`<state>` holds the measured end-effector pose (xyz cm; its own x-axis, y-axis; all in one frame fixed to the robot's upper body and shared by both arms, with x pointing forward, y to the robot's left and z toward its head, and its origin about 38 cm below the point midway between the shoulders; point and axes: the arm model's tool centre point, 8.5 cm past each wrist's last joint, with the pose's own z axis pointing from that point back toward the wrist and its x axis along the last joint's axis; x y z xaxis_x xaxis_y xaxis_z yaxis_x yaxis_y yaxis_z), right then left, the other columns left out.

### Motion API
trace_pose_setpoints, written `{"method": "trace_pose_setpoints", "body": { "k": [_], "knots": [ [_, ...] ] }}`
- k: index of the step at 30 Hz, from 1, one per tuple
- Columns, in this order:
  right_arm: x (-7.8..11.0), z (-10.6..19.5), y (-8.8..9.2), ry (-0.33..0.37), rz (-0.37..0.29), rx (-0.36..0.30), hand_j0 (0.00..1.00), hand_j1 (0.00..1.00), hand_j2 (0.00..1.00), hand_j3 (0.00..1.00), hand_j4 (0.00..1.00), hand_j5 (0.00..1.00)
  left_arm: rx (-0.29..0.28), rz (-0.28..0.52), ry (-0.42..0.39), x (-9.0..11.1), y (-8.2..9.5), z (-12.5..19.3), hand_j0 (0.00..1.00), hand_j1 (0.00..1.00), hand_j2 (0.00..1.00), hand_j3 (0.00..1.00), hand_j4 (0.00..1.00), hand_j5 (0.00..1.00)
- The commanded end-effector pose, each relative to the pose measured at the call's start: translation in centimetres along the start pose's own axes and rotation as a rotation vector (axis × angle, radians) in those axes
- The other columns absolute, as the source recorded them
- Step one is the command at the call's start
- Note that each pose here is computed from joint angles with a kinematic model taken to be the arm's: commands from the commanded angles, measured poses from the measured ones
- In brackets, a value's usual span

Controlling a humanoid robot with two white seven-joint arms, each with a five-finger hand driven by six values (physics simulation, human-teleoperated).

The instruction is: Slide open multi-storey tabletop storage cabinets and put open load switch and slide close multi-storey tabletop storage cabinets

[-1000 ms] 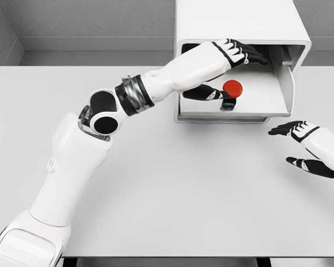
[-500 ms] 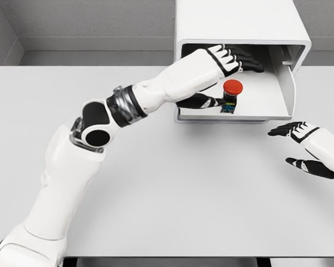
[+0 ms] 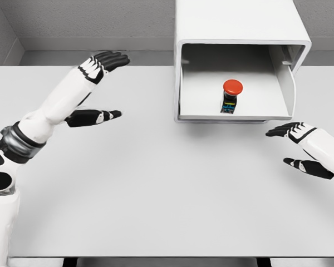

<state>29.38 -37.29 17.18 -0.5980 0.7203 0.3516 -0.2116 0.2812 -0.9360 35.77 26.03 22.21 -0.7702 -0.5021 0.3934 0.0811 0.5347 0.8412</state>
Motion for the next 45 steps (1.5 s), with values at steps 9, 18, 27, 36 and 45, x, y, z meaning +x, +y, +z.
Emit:
{"method": "trace_pose_setpoints", "body": {
  "k": [9, 18, 27, 36, 45],
  "knots": [
    [0.6, -1.1, 0.7, -0.031, -0.032, -0.012, 0.68, 0.68, 0.68, 0.68, 0.68, 0.68, -0.222, -0.044, 0.479, -10.3, 1.9, 14.0, 1.0, 1.0, 1.0, 1.0, 1.0, 1.0],
    [0.8, -1.7, 0.5, -0.048, -0.03, -0.017, 0.68, 0.68, 0.68, 0.68, 0.68, 0.68, -0.201, -0.046, 0.503, -10.3, 2.3, 15.0, 1.0, 1.0, 1.0, 1.0, 1.0, 1.0],
    [0.7, -2.0, 0.1, -0.052, -0.023, -0.023, 0.7, 0.7, 0.7, 0.7, 0.7, 0.7, -0.199, -0.047, 0.498, -10.1, 2.3, 14.9, 1.0, 1.0, 1.0, 1.0, 1.0, 1.0],
    [0.8, -3.0, -0.5, -0.072, -0.007, -0.034, 0.7, 0.7, 0.7, 0.7, 0.7, 0.7, -0.199, -0.047, 0.498, -10.1, 2.3, 14.9, 1.0, 1.0, 1.0, 1.0, 1.0, 1.0],
    [1.1, -3.9, -0.5, -0.09, -0.009, -0.039, 0.71, 0.71, 0.71, 0.71, 0.71, 0.71, -0.198, -0.046, 0.498, -10.1, 2.3, 14.9, 1.0, 1.0, 1.0, 1.0, 1.0, 1.0]
  ]
}}
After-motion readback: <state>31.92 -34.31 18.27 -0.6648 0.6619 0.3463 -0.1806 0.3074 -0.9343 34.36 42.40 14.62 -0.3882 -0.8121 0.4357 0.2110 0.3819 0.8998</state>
